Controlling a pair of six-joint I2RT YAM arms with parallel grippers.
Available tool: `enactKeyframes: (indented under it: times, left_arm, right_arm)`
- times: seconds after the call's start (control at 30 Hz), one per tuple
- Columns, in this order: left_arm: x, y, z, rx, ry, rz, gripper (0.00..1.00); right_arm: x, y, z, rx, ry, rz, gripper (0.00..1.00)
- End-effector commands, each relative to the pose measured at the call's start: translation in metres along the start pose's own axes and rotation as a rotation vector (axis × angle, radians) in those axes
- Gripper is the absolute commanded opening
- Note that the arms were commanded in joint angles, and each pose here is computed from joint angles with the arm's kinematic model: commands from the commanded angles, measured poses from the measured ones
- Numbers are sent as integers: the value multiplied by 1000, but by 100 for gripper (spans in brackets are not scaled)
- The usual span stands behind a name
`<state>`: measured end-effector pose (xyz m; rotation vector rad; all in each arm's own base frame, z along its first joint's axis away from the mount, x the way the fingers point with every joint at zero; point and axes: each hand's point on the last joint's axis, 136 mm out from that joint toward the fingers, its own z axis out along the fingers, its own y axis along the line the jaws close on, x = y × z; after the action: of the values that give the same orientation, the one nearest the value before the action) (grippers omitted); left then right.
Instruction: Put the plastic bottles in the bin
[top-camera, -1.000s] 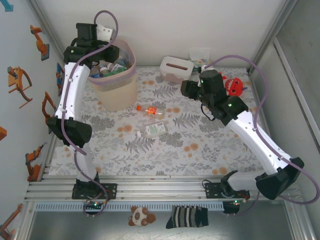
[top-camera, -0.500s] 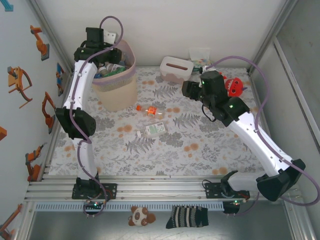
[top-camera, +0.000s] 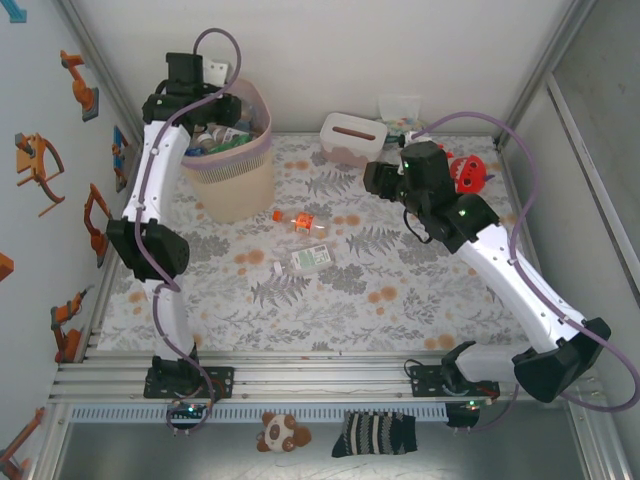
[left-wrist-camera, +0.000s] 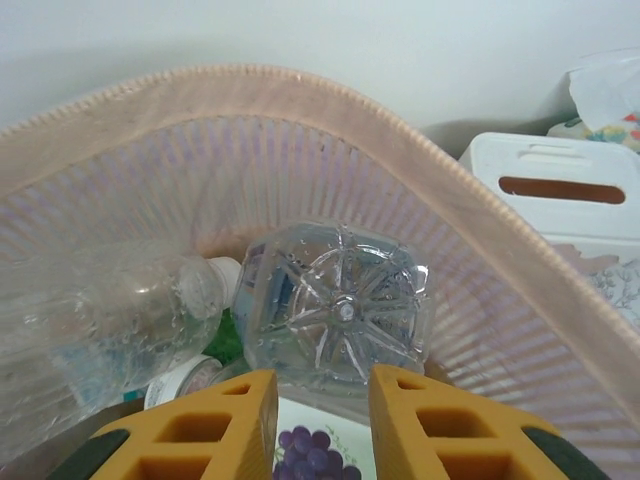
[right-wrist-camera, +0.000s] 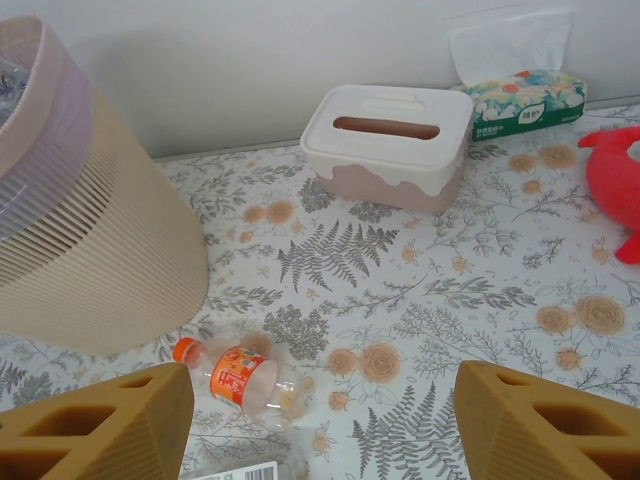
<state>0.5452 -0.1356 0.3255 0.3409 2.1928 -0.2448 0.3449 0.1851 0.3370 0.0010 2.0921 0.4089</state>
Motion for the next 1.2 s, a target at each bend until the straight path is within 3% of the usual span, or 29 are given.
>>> enactKeyframes:
  times: [0.0,0.3,0.4,0.5,0.87,1.17]
  left_arm:
    - [-25,13,-47,-79,-95,-15,29]
    - [-7,100,-70,-368,-101,-161,29]
    - [-2,120,-72,-400,-118,-212,29]
    - [3,131,-61,-375,-101,-249,29]
    - [-6,111,-7,-159,-65,-217,29]
    - [30,87,30,-10,64,-243,26]
  right_arm:
    - [-7,-1,1,8,-18,14,69]
    - [-6,1,4,0,-9,14,69]
    - [-6,1,4,-1,-9,14,68]
    - [-6,2,4,-3,-6,14,68]
    - [-6,2,5,-1,-2,15,69]
    - [-5,4,8,-6,10,18,69]
